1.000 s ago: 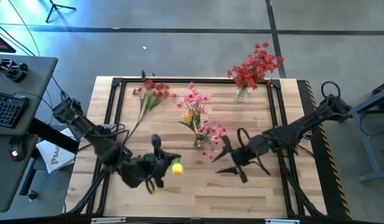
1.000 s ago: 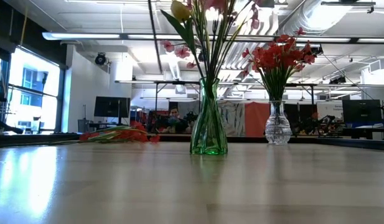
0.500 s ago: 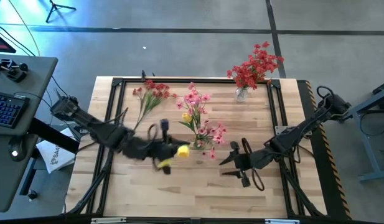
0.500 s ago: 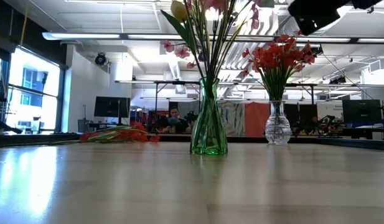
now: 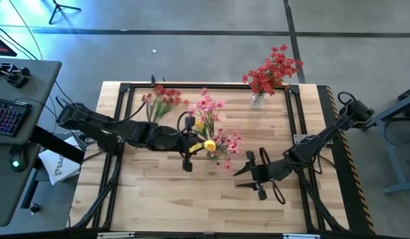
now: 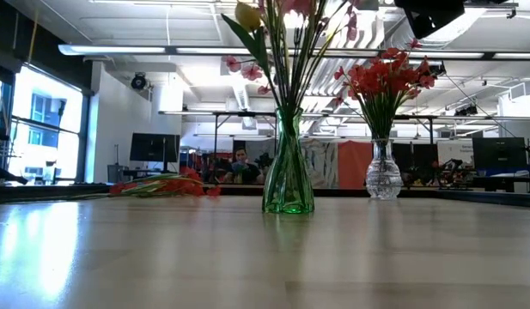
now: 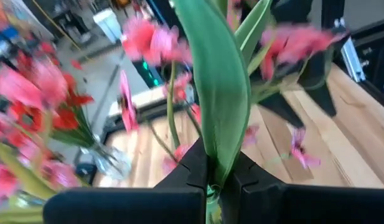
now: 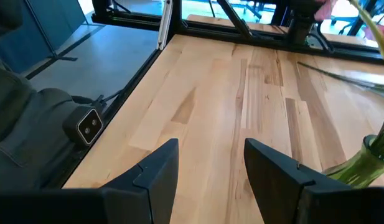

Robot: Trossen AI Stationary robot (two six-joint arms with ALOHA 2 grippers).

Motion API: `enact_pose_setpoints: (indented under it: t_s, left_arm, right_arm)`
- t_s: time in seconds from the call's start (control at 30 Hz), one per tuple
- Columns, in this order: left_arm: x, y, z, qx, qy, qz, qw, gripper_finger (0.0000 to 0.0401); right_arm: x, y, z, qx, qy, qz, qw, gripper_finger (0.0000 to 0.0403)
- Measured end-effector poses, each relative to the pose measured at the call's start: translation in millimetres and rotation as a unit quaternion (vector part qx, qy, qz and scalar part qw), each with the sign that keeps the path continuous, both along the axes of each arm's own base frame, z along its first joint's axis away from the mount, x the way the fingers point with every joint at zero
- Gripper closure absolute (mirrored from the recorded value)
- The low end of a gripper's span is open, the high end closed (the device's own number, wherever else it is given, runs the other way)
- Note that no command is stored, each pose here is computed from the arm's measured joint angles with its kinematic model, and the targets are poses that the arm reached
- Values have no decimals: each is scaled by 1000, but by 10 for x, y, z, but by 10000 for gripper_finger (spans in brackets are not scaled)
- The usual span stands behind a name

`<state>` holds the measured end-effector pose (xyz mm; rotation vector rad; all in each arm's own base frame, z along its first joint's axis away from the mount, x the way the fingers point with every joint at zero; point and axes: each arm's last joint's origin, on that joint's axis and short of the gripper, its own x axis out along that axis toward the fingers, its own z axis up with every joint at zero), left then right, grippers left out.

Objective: Sort flowers into vase by color
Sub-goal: Put the yellow tulip into the green vase

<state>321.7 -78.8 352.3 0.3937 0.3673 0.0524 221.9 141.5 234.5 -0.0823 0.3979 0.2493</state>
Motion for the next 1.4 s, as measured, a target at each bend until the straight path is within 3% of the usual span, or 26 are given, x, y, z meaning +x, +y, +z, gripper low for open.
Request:
enact_pose_setpoints:
  t_s: [0.33, 0.6, 0.9, 1.4]
  left_arm:
    - [216, 156, -240, -29, 34, 23, 999, 395]
    - [281, 355, -386, -73, 73, 59, 993, 327]
    - [97, 385, -196, -87, 66, 48, 993, 255]
    - [-136, 236, 83, -104, 16, 23, 994, 249]
  right_arm:
    - [28, -26, 23, -5, -15, -4, 1000, 226]
    - [93, -60, -15, -14, -16, -15, 1000, 226]
    - [132, -45, -78, -17, -7, -16, 1000, 226]
    - [134, -43, -72, -16, -10, -15, 1000, 226]
